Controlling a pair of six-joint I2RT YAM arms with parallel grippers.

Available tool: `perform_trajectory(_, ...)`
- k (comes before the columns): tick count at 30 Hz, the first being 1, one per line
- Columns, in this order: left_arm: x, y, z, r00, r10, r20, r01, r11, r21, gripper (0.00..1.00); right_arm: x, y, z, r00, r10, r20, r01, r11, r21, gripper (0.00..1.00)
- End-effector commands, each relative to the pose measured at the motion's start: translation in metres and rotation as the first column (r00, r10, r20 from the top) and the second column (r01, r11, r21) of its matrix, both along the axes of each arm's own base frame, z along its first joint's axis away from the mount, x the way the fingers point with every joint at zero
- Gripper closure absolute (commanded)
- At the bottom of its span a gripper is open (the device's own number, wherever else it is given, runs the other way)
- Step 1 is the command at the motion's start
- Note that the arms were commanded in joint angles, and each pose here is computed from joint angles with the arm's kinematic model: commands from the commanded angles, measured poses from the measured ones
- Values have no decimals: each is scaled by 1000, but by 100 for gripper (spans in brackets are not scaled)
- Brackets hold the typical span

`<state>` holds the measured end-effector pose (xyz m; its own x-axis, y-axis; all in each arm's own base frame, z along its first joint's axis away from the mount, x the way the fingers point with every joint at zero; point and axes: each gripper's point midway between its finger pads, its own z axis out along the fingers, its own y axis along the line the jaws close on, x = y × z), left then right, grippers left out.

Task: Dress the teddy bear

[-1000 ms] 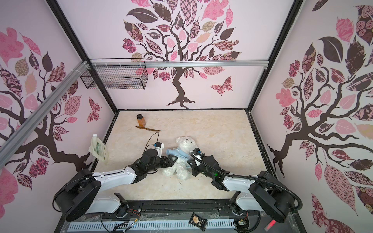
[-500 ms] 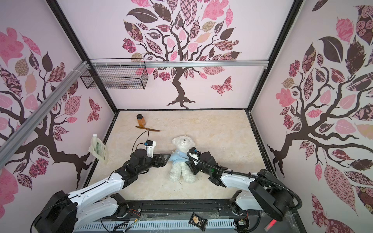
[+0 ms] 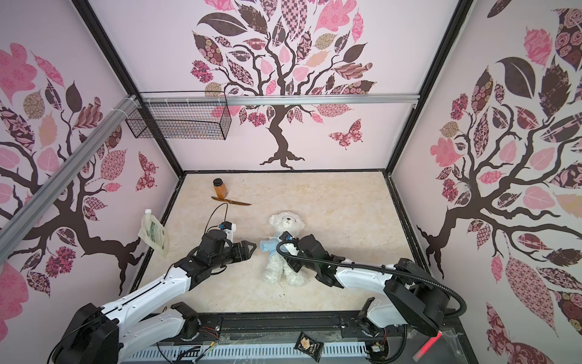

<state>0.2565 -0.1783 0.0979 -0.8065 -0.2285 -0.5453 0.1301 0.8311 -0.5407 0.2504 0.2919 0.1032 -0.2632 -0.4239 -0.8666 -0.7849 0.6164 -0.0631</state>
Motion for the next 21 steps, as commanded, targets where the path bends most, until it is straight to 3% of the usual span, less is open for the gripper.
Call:
perform_trajectory(1,1,-13,23,997,-54,47,57,997,-49,36,7,2,-2,1000,-15,14,15,999,-34,65)
perform_trajectory(5,4,-25,36,992,-96,86,103,992,-76,52,4,-12,-11,998,-64,-4,64,996,-54,74)
perform_trajectory(10,8,-33,38,989,-132,71,135,990,-39,57,11,-47,-19,969,-247,-30,242,964,-107,71)
perform_trajectory(15,5,-41,35,986,-160,46,161,987,-11,57,21,-77,-12,905,-407,-127,394,912,-112,53)
perform_trajectory(19,10,-29,32,995,-87,40,87,996,10,54,8,-67,12,922,-353,-162,354,935,-22,44)
perform_trajectory(20,11,-27,32,996,-80,44,79,997,15,53,4,-64,17,926,-341,-159,344,939,-8,34)
perform_trajectory(21,11,-26,33,996,-76,48,76,997,17,53,-1,-60,21,933,-329,-148,332,943,-2,30)
